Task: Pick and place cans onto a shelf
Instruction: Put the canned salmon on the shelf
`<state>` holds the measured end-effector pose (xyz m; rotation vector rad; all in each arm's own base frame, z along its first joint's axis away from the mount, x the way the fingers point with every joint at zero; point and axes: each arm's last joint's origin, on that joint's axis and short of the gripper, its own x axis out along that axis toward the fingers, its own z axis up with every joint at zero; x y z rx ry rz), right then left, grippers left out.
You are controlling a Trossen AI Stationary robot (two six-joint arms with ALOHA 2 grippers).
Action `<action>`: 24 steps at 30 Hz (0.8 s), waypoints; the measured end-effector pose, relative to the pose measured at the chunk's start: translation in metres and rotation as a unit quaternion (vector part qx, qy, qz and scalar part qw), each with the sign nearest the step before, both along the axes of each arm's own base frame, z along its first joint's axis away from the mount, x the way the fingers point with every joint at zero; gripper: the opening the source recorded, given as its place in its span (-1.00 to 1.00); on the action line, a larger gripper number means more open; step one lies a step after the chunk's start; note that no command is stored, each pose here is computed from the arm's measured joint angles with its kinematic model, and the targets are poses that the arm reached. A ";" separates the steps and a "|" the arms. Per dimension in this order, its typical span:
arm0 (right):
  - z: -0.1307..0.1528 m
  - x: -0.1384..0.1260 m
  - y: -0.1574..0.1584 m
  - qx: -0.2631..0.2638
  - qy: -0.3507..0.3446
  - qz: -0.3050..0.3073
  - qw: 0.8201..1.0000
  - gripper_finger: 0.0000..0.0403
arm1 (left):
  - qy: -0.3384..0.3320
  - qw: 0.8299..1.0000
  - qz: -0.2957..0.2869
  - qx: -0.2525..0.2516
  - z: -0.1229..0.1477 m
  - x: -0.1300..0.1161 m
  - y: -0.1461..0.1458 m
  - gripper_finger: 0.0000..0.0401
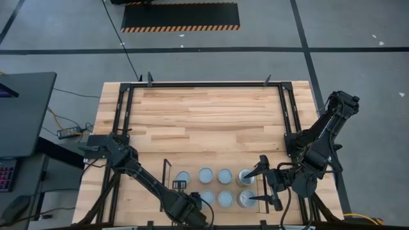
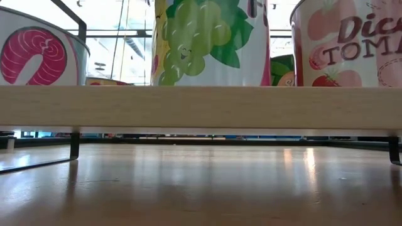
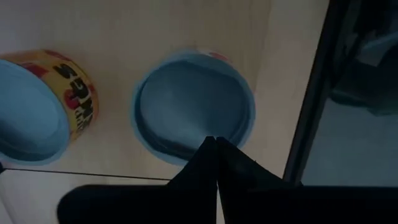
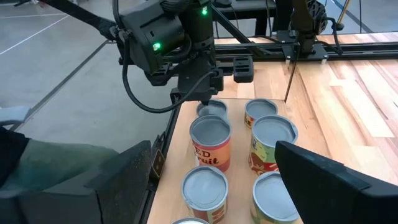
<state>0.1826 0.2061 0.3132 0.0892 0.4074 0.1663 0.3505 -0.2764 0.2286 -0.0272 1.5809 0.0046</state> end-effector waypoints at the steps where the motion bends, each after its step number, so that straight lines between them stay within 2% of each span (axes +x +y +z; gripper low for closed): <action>1: 0.000 0.000 0.000 0.000 0.000 0.000 1.000 0.73 | -0.001 1.000 0.001 0.003 0.000 0.000 0.001 -0.99; 16: 0.000 0.000 0.000 0.003 0.003 0.008 1.000 0.73 | -0.015 0.999 0.032 0.035 0.000 0.015 0.024 -0.99; 21: 0.000 0.000 0.001 0.014 0.007 0.005 1.000 0.73 | -0.014 0.999 0.041 0.030 0.000 0.020 0.029 -0.99; 24: 0.000 0.000 0.001 0.016 0.009 0.009 1.000 0.73 | 0.008 0.999 0.046 0.000 0.000 0.018 0.026 -0.99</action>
